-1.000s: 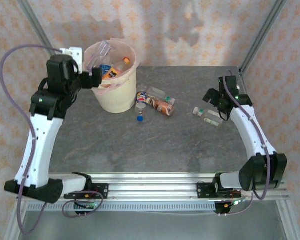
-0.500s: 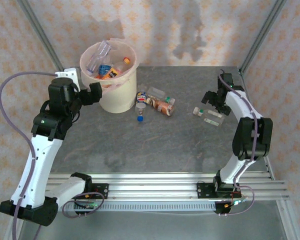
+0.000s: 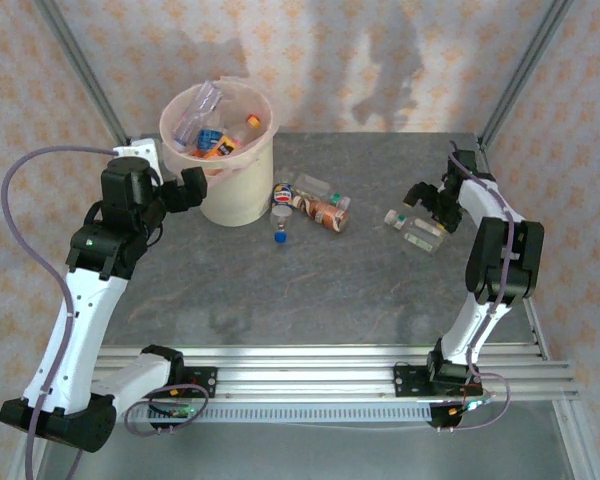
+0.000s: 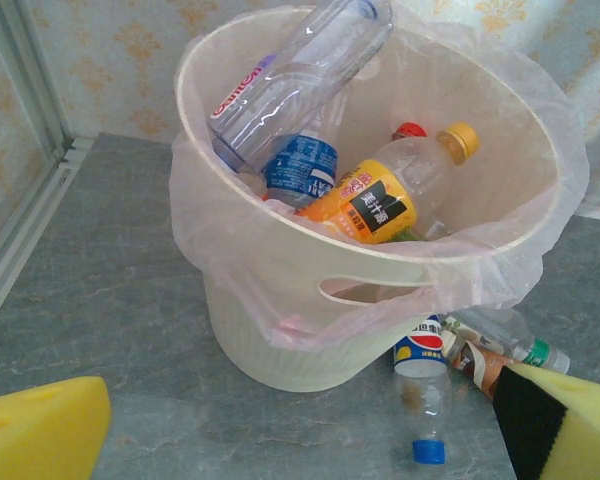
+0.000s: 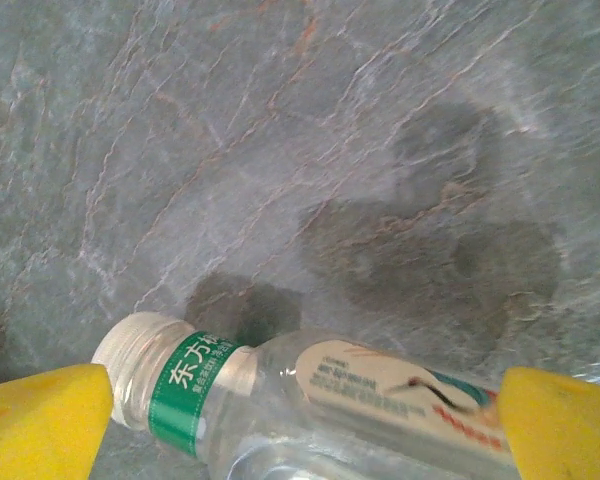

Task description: Put the plastic bottles in the bin

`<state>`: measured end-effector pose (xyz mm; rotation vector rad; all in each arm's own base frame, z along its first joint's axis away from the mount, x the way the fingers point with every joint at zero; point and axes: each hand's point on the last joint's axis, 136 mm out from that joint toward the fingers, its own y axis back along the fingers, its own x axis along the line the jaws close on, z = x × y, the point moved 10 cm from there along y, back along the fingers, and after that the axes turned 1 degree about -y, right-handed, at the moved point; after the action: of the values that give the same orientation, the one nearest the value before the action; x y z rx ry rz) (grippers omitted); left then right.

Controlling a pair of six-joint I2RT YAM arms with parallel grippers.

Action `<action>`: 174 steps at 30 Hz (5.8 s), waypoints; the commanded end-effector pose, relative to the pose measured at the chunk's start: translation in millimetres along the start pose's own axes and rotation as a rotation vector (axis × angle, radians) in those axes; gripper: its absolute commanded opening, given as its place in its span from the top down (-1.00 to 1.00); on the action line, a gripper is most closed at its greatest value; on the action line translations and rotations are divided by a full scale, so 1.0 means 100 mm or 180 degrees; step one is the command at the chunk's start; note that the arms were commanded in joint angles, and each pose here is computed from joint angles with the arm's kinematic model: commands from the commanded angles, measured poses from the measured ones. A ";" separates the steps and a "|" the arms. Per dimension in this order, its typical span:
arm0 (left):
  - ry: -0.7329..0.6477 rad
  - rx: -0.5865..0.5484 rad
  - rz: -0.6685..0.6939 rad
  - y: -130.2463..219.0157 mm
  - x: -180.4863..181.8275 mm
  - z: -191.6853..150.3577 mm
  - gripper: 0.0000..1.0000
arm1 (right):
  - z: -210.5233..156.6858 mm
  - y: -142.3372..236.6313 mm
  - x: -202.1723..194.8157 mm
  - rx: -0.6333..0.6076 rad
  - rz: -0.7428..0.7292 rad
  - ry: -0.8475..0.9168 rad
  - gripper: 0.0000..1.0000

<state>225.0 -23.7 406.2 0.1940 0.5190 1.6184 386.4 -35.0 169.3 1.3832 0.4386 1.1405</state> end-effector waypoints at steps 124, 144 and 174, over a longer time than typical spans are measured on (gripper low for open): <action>-0.0063 0.0176 -0.2184 -0.54 -1.53 0.62 0.87 | -2.21 2.05 2.37 -0.0848 0.2835 0.2424 -0.98; -0.1155 -0.0742 -0.0688 -0.94 -0.93 1.59 0.92 | -2.09 2.12 1.98 -0.1406 0.2073 0.1861 -0.98; -0.2630 0.0598 0.0007 -2.10 -0.77 0.93 0.25 | -2.03 1.91 1.92 -0.1436 0.1537 0.1658 -0.98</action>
<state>469.4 -79.5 407.2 0.8810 0.0300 1.3380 234.5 194.4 368.2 0.8061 0.1822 1.9166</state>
